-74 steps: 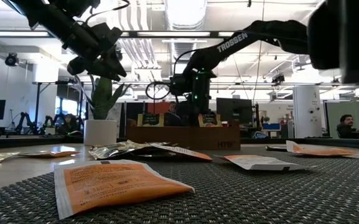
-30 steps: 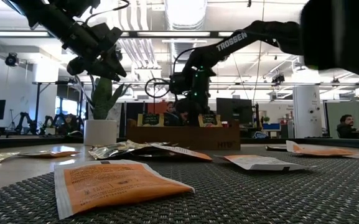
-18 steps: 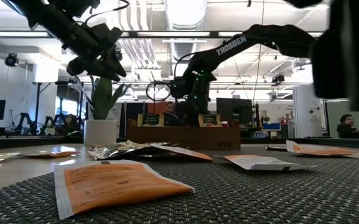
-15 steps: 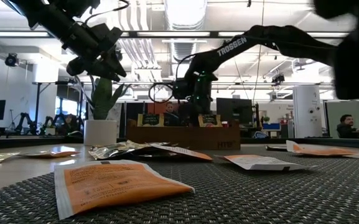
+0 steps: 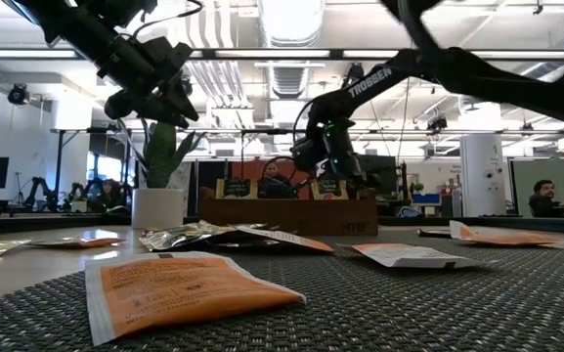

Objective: Pick & Place Tea
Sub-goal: Put the orange tea bag into the right compartment of the wooden organizer

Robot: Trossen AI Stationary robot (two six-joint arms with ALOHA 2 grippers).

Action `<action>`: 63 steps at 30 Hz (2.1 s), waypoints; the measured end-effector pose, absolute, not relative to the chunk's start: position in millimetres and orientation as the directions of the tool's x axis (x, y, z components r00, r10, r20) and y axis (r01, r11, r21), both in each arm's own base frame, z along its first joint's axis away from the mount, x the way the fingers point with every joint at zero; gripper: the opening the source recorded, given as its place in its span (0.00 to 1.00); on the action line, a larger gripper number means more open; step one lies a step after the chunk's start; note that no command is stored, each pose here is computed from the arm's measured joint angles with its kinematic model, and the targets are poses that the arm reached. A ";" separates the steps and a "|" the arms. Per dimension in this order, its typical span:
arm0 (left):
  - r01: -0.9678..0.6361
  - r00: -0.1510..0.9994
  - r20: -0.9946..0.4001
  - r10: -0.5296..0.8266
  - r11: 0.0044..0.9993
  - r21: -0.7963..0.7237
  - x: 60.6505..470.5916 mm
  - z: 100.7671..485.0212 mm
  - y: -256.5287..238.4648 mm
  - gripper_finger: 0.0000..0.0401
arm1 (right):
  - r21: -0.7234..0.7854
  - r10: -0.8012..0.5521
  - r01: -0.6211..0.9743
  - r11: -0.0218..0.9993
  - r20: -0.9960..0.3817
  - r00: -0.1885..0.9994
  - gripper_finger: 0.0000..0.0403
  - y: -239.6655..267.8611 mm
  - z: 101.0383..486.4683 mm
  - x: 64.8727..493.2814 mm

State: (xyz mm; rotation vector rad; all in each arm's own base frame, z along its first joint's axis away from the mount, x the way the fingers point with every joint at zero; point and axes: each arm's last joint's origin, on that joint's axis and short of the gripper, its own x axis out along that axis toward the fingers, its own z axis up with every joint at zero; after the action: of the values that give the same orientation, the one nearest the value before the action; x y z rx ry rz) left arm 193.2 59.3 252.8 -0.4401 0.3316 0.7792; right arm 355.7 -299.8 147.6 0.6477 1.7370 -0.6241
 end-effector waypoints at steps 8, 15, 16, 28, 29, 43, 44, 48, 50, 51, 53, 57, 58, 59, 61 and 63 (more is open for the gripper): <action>-0.732 0.668 -0.442 0.598 0.634 -0.249 193.3 252.9 59.3 0.34 | -0.046 -0.051 0.756 0.653 -0.999 -0.017 0.24 -300.2 204.1 357.3; -0.715 0.682 -0.446 0.580 0.657 -0.239 193.6 253.3 59.4 0.34 | -0.078 -0.148 0.799 0.596 -0.989 0.014 0.24 -284.6 226.6 332.6; -0.700 0.695 -0.447 0.563 0.672 -0.242 194.2 254.7 59.6 0.34 | -0.068 -0.147 0.802 0.593 -0.989 0.024 0.24 -279.9 225.4 327.3; -0.587 0.741 -0.469 0.481 0.803 -0.102 242.0 282.9 75.8 0.34 | 0.094 -0.177 0.872 0.481 -0.963 0.201 0.18 -256.8 191.5 277.9; -0.581 0.738 -0.483 0.472 0.808 -0.099 247.3 285.1 77.0 0.34 | 0.095 -0.177 0.873 0.479 -0.963 0.202 0.17 -258.9 188.1 278.2; -0.578 0.713 -0.535 0.452 0.812 -0.084 277.3 330.9 84.9 0.34 | 0.073 -0.026 0.861 0.504 -0.995 0.100 0.17 -281.6 145.2 275.5; -0.578 0.716 -0.530 0.454 0.811 -0.086 277.5 332.7 85.0 0.34 | 0.070 -0.014 0.858 0.508 -0.996 0.089 0.17 -281.1 144.7 273.7; -0.578 0.723 -0.518 0.457 0.811 -0.091 277.9 337.5 85.2 0.34 | 0.048 0.046 0.864 0.502 -0.999 0.029 0.17 -275.4 145.5 265.9; -0.578 0.724 -0.517 0.457 0.811 -0.092 278.4 337.8 85.3 0.34 | 0.042 0.064 0.876 0.481 -0.998 0.013 0.17 -272.8 147.4 263.6; -0.577 0.724 -0.517 0.457 0.811 -0.092 279.6 337.8 85.6 0.34 | 0.042 0.071 0.883 0.467 -0.997 0.009 0.17 -271.8 148.1 262.9; -0.572 0.727 -0.520 0.449 0.815 -0.097 282.2 336.8 86.1 0.34 | 0.064 0.086 0.896 0.439 -0.996 0.029 0.17 -270.5 151.0 262.7; -0.507 0.768 -0.519 0.376 0.851 -0.134 293.6 340.2 89.4 0.34 | 0.084 0.057 0.910 0.407 -0.996 0.066 0.14 -269.0 161.1 262.1; -0.499 0.771 -0.517 0.372 0.858 -0.126 297.8 342.0 90.5 0.34 | 0.091 0.038 0.911 0.401 -0.996 0.083 0.14 -268.5 166.6 261.6; -0.491 0.774 -0.512 0.373 0.864 -0.113 302.1 343.9 91.8 0.34 | 0.100 0.018 0.913 0.395 -0.995 0.101 0.13 -267.2 173.8 261.4; -0.481 0.771 -0.516 0.374 0.873 -0.086 310.9 345.9 95.4 0.34 | 0.108 -0.052 0.919 0.380 -0.989 0.138 0.12 -263.3 194.3 260.0; -0.479 0.769 -0.517 0.375 0.875 -0.078 320.5 350.5 101.5 0.34 | 0.090 -0.127 0.924 0.372 -0.981 0.147 0.11 -256.3 214.7 255.7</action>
State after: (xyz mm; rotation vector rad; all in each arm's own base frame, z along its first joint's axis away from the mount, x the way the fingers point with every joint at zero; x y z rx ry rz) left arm 320.5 101.5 350.5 -0.2110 0.5142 0.4665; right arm 255.7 -256.3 214.7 0.8817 1.1655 -0.9185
